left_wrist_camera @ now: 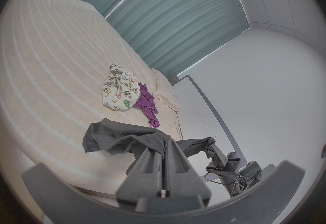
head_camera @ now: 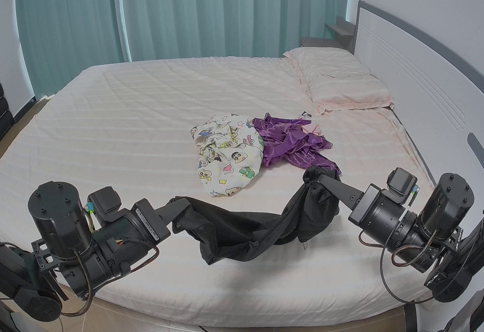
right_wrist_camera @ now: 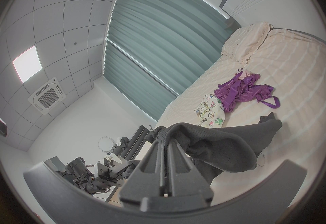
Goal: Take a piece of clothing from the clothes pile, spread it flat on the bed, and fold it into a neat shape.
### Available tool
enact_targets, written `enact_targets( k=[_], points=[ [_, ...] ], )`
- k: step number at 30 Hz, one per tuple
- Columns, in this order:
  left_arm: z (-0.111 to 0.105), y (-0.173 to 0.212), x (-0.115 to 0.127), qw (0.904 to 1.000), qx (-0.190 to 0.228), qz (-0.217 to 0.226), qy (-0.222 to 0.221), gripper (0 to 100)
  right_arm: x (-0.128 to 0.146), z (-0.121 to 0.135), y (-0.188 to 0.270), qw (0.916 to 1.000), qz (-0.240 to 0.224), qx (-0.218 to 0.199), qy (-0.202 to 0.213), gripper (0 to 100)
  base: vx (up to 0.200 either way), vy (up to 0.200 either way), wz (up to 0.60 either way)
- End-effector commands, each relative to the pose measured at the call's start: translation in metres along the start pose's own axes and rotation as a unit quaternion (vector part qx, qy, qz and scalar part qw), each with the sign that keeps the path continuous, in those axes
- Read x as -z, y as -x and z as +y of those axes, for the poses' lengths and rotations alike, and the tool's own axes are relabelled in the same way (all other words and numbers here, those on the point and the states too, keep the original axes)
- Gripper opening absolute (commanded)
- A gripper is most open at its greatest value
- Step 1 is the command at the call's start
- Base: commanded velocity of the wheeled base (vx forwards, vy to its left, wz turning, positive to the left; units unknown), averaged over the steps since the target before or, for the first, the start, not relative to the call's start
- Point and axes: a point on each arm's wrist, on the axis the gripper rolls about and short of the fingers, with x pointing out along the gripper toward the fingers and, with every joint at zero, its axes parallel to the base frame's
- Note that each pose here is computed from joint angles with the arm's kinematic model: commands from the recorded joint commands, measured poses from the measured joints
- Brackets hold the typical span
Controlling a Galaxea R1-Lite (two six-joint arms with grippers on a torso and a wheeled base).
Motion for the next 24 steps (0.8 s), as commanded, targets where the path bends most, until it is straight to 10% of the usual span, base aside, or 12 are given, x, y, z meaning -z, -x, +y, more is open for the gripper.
enact_targets(
  k=[1, 24],
  points=[
    [0.0001, 0.0010, -0.0003, 1.0000, 0.000, 0.000, 0.000, 0, 0.0004, 0.0010, 0.0006, 1.0000, 0.000, -0.002, 0.004, 0, 0.000, 0.200, 0.00],
    [-0.0014, 0.0038, -0.0035, 1.0000, 0.004, -0.007, 0.000, 0, 0.0029, 0.0021, 0.0029, 0.9999, 0.000, 0.003, 0.013, 0, 0.000, 0.200, 0.00]
  ],
)
